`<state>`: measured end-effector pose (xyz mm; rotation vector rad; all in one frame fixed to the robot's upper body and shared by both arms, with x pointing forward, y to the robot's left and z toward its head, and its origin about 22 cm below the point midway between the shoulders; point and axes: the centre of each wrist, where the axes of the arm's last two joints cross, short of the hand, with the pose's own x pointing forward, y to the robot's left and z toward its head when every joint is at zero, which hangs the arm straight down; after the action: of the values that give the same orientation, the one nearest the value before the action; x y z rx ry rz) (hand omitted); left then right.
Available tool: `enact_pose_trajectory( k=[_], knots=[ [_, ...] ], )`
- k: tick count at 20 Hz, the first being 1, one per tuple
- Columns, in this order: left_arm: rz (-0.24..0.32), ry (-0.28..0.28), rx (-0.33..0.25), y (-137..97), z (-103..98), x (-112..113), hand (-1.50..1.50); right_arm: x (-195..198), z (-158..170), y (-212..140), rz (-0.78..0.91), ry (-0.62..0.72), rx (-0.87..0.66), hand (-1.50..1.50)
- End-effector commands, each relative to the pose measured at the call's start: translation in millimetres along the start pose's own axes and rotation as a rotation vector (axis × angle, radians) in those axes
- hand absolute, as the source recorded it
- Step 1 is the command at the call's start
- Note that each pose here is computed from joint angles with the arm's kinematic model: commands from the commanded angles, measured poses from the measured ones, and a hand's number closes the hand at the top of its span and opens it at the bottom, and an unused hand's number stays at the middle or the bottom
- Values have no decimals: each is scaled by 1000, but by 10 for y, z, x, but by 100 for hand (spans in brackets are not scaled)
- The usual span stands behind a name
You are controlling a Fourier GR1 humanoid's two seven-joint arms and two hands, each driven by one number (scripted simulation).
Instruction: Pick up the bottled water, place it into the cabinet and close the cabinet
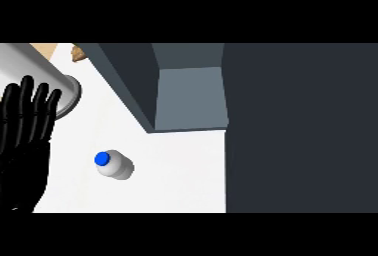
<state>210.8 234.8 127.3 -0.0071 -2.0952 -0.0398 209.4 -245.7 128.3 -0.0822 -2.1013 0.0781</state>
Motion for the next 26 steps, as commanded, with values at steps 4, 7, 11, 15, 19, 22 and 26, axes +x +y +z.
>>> enact_pose_trajectory(
  k=[4,7,11,15,19,22,26],
  knots=[
    [-30,-31,-100,208,-121,-66,-150,209,384,-170,-9,24,-16,-150],
    [111,159,-95,116,-16,-110,-150,109,358,157,-211,103,227,-150],
    [132,195,-69,68,1,-101,-150,283,619,77,-238,124,279,-150],
    [99,204,-87,279,222,285,-150,758,812,57,-233,120,278,-150],
    [24,254,-46,111,363,298,-150,812,836,82,-222,135,266,-150],
    [-21,294,-43,212,455,206,-150,739,910,17,-232,136,293,-150],
    [-32,346,-20,402,309,72,-150,1020,1056,97,-224,137,268,-150]
  ],
)
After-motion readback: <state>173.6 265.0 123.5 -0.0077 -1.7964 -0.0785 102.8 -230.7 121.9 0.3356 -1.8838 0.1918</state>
